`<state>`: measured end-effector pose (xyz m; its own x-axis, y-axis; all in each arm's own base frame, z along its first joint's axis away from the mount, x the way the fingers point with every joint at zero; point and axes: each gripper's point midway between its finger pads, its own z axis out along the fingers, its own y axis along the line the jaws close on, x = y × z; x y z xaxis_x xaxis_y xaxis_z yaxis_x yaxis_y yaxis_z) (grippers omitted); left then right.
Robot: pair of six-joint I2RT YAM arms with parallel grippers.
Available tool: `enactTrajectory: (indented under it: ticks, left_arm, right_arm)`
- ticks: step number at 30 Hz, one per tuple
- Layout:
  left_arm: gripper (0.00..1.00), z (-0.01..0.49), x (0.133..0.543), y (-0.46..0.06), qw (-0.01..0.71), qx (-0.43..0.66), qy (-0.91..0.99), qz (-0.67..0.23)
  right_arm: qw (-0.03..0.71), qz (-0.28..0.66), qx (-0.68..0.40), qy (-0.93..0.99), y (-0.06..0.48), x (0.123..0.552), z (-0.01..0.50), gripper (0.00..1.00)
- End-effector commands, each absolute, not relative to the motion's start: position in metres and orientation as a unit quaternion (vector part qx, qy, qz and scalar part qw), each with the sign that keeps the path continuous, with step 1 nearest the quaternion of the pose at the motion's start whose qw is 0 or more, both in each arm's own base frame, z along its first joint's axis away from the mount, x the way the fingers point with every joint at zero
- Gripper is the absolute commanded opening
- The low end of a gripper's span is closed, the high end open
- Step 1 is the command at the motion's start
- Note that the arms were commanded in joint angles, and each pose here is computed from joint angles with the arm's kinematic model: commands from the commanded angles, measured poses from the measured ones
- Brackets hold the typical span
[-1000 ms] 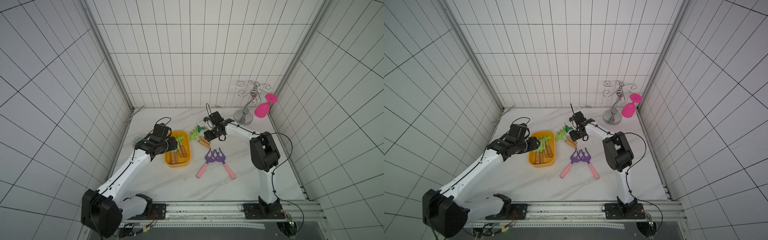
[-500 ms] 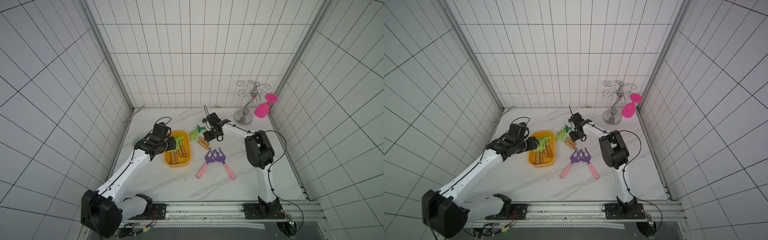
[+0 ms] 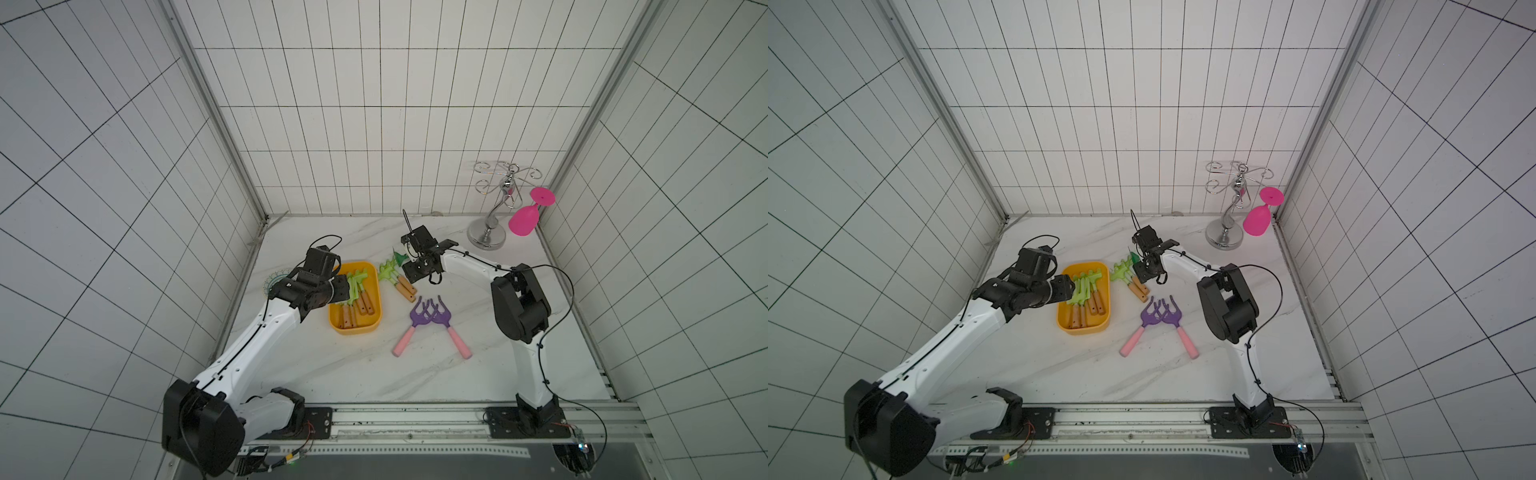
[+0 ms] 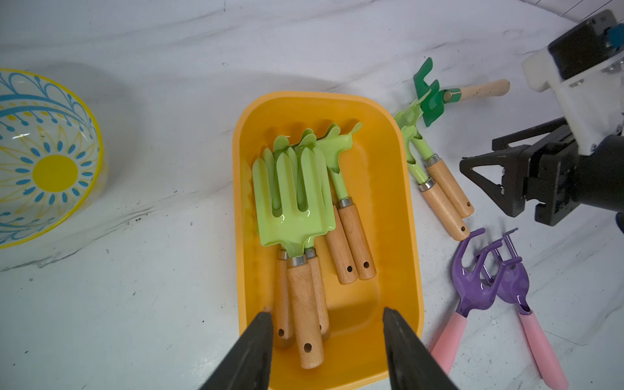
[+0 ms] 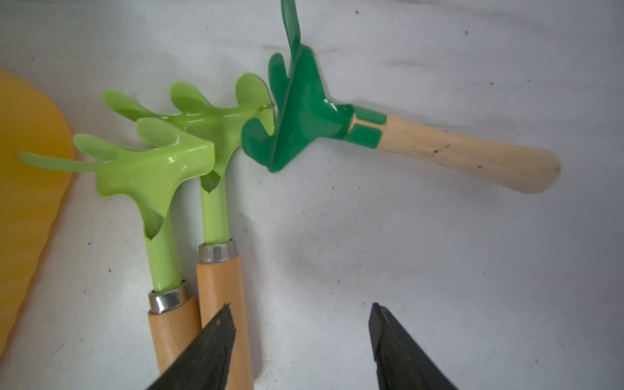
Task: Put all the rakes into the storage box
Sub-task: Pick up the rake at the center of the board.
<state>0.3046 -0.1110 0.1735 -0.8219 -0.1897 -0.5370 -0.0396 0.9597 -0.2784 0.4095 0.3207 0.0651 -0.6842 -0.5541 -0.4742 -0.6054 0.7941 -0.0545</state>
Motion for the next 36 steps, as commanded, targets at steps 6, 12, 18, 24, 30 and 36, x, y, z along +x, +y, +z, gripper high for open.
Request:
enactTrajectory:
  ticks: [6, 12, 18, 24, 30, 36]
  left_arm:
    - [0.54, 0.168, 0.303, -0.108, 0.288, -0.049, 0.949, -0.121]
    - [0.54, 0.165, 0.304, -0.107, 0.284, -0.047, 0.950, -0.119]
    - [0.54, 0.163, 0.304, -0.106, 0.283, -0.047, 0.951, -0.116]
    - [0.54, 0.162, 0.306, -0.104, 0.283, -0.051, 0.951, -0.115]
    - [0.55, 0.160, 0.308, -0.105, 0.281, -0.053, 0.951, -0.118]
    - [0.54, 0.157, 0.310, -0.108, 0.275, -0.054, 0.952, -0.123]
  right_arm:
    - [0.212, 0.066, -0.335, 0.916, 0.329, 0.384, 0.048, 0.66]
    - [0.202, 0.053, -0.335, 0.919, 0.328, 0.384, 0.032, 0.63]
    - [0.187, 0.035, -0.335, 0.923, 0.322, 0.382, 0.017, 0.61]
    - [0.167, 0.026, -0.340, 0.925, 0.311, 0.370, 0.006, 0.55]
    - [0.164, 0.029, -0.350, 0.922, 0.307, 0.364, 0.006, 0.39]
    - [0.161, 0.026, -0.356, 0.920, 0.308, 0.366, 0.005, 0.24]
